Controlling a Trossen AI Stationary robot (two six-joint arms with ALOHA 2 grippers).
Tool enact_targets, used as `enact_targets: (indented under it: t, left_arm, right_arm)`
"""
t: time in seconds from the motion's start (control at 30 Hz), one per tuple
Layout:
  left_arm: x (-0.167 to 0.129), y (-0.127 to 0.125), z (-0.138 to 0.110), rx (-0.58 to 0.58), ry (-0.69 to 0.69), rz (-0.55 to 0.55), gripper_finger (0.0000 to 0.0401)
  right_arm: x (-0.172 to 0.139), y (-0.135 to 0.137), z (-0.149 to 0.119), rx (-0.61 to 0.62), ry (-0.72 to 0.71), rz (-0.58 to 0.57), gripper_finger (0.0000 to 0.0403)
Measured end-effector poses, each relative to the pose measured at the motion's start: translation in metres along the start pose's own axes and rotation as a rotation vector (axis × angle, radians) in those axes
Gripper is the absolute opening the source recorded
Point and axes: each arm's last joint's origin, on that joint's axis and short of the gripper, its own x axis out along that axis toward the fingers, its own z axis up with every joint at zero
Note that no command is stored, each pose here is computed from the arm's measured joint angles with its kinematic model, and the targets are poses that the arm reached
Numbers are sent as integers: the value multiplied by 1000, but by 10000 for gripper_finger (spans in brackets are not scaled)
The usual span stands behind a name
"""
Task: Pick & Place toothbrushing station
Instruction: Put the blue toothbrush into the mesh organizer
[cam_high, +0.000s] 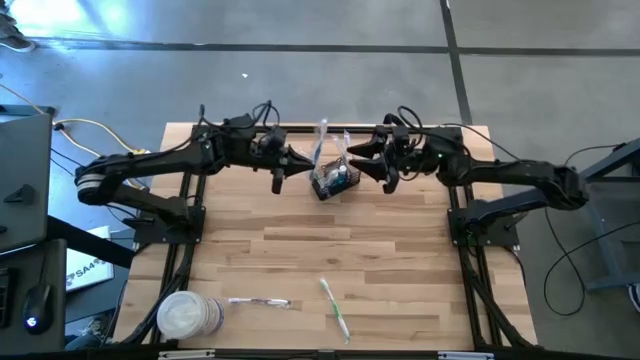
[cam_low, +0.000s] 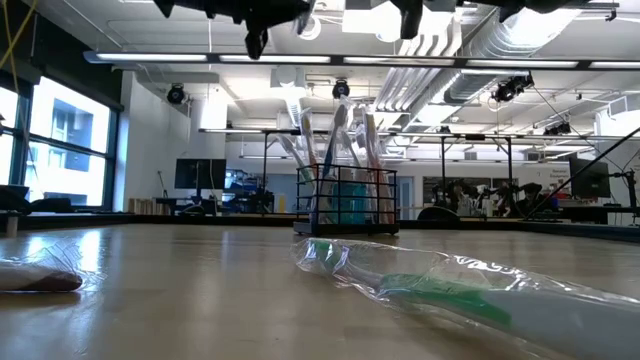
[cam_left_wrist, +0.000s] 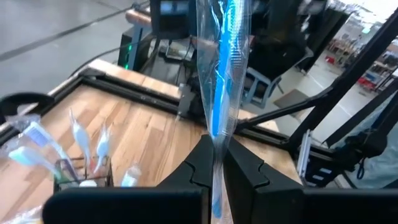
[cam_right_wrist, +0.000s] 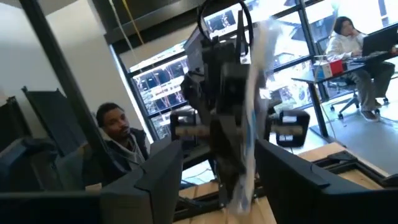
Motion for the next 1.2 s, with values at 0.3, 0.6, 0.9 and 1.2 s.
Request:
enact_targets:
  t: [0.3,0.6,0.9,1.2]
  left_arm:
    - [16,2,-12,-13,50,-1,14]
    - [18,3,-13,-11,56,5,14]
    - [18,3,-13,-12,57,6,14]
    - [18,2,-13,-10,53,4,14]
  right_arm:
    - [22,-10,6,34,3,-38,186]
    - [42,-16,3,69,44,10,209]
    - [56,-22,-5,87,78,14,211]
    - [59,-23,-11,82,105,13,210]
